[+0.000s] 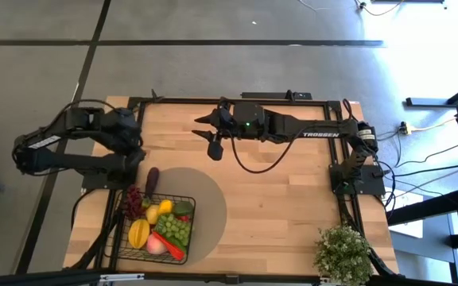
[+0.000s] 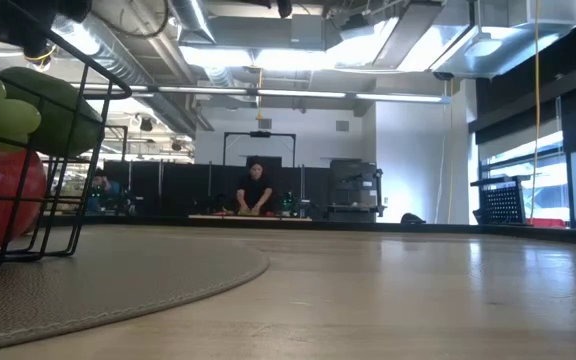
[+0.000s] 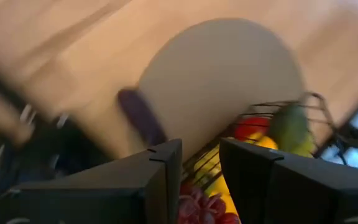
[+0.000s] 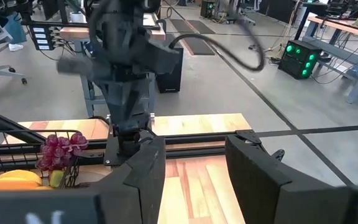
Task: Build produce basket
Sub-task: Put the purple eggplant into the wire basket
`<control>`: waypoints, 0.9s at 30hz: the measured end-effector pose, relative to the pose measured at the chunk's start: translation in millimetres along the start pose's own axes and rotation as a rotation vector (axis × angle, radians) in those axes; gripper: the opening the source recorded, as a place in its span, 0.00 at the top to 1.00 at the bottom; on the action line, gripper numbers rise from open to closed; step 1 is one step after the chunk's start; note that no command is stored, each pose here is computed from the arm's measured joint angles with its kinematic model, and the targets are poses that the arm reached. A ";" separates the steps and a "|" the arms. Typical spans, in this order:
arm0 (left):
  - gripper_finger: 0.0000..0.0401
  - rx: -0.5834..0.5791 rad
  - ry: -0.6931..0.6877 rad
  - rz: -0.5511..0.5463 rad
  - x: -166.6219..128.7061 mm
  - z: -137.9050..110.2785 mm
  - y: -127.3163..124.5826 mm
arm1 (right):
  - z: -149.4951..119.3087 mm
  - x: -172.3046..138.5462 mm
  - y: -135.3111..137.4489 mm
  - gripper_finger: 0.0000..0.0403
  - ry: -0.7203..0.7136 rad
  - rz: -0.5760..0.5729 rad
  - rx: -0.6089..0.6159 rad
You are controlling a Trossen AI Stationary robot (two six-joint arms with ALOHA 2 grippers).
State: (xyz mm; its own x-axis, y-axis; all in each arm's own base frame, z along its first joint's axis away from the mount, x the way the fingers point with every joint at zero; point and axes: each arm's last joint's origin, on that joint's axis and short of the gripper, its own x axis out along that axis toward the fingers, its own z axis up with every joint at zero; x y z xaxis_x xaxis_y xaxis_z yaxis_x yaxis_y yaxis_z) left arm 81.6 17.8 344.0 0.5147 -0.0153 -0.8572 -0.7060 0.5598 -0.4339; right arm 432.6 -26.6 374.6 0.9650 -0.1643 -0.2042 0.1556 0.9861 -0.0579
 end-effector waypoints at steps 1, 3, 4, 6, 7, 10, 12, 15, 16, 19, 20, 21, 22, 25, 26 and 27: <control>0.76 -0.056 0.016 0.037 1.6 -0.3 1.2 | 0.0 0.1 -1.0 0.60 0.000 -0.002 0.000; 0.76 -0.142 0.029 0.083 4.1 0.5 1.9 | -0.2 0.3 -2.6 0.60 0.001 -0.006 0.001; 0.76 -0.170 0.029 0.092 5.1 1.3 1.5 | -0.6 0.4 -3.6 0.60 0.005 -0.008 0.001; 0.76 -0.204 0.028 0.094 6.7 3.1 0.1 | -2.7 0.6 -6.7 0.60 0.027 -0.014 0.000; 0.76 -0.208 0.031 0.098 7.7 4.0 -0.4 | -4.7 0.7 -8.8 0.60 0.047 -0.018 -0.002; 0.76 -0.232 0.042 0.111 10.4 5.9 -1.7 | -11.8 0.8 -17.6 0.60 0.119 -0.026 0.012; 0.77 -0.271 0.047 0.121 12.6 6.5 -1.8 | -16.1 0.7 -25.0 0.60 0.160 -0.009 0.068; 0.77 -0.302 0.057 0.144 18.4 6.0 0.1 | -25.1 -0.6 -36.5 0.60 0.250 0.028 0.159; 0.77 -0.320 0.064 0.156 22.0 5.4 1.5 | -28.3 -1.3 -40.0 0.60 0.282 0.035 0.186; 0.77 -0.379 0.100 0.211 36.8 1.5 8.1 | -35.3 -3.5 -47.4 0.60 0.356 0.035 0.244; 0.77 -0.396 0.113 0.231 42.7 0.0 10.7 | -37.4 -4.3 -49.1 0.60 0.377 0.030 0.252; 0.77 -0.411 0.127 0.247 48.6 -1.6 13.3 | -38.7 -4.8 -50.6 0.60 0.391 0.028 0.254; 0.77 -0.423 0.139 0.255 54.5 -2.8 15.4 | -39.8 -5.2 -52.5 0.60 0.401 0.025 0.251; 0.77 -0.437 0.147 0.238 70.9 -3.3 18.5 | -40.2 -5.4 -57.4 0.60 0.401 0.026 0.209; 0.77 -0.438 0.151 0.232 75.3 -3.6 19.4 | -40.3 -5.5 -58.9 0.60 0.401 0.026 0.195; 0.77 -0.439 0.154 0.227 78.9 -3.9 20.3 | -40.4 -5.5 -60.0 0.60 0.400 0.024 0.189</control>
State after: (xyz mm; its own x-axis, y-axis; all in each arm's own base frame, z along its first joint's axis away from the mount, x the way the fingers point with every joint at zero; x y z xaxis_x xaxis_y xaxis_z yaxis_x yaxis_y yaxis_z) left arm 106.0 24.7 266.5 0.2709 -0.0743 -0.9597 -0.9460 0.1637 -0.2797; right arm 409.5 -85.8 339.7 0.8170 -0.1009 -0.5677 0.2057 0.9708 0.1235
